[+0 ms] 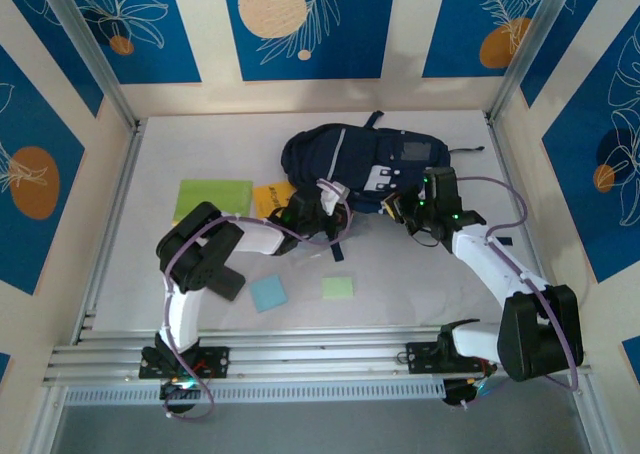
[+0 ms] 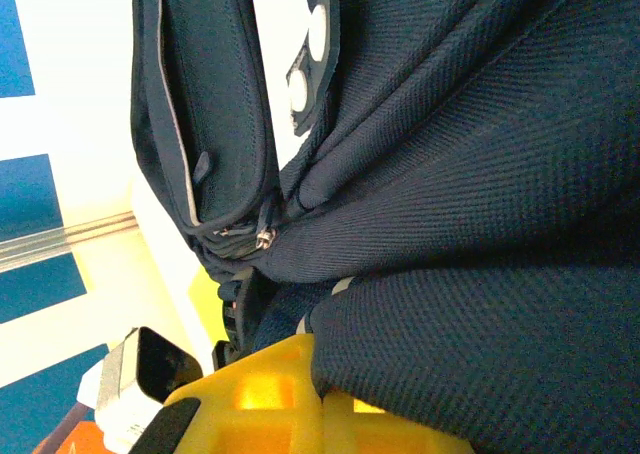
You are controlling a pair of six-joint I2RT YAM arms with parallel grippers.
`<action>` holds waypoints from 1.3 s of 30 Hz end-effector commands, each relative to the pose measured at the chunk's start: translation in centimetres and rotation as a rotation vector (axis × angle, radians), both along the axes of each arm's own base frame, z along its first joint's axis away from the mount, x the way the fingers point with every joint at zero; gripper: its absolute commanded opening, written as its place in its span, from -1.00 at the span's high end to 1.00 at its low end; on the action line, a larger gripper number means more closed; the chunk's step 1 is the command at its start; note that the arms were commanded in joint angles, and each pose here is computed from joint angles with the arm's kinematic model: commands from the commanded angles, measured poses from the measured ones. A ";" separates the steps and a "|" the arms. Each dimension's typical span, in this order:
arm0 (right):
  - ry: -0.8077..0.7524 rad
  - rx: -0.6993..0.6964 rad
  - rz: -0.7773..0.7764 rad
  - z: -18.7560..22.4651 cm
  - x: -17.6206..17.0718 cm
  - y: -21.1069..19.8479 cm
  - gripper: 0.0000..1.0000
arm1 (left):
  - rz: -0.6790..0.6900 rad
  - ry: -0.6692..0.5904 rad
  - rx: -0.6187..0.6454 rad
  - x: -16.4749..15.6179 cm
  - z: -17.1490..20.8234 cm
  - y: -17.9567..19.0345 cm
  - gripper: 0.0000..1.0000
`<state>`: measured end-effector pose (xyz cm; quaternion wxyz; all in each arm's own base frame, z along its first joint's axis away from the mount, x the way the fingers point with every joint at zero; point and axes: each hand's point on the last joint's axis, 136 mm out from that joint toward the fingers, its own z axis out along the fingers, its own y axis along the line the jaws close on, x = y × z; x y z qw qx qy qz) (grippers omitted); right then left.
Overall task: Pack the student bag
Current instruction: Unzip the student bag at the top-right of the table.
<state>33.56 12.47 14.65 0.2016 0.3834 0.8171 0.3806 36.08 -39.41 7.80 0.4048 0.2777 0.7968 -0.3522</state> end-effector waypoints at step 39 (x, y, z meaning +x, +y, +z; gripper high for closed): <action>-0.017 -0.046 0.136 1.9 0.9 -5.3 -0.60 | -0.076 0.408 -0.010 -2.5 7.7 -0.6 1.00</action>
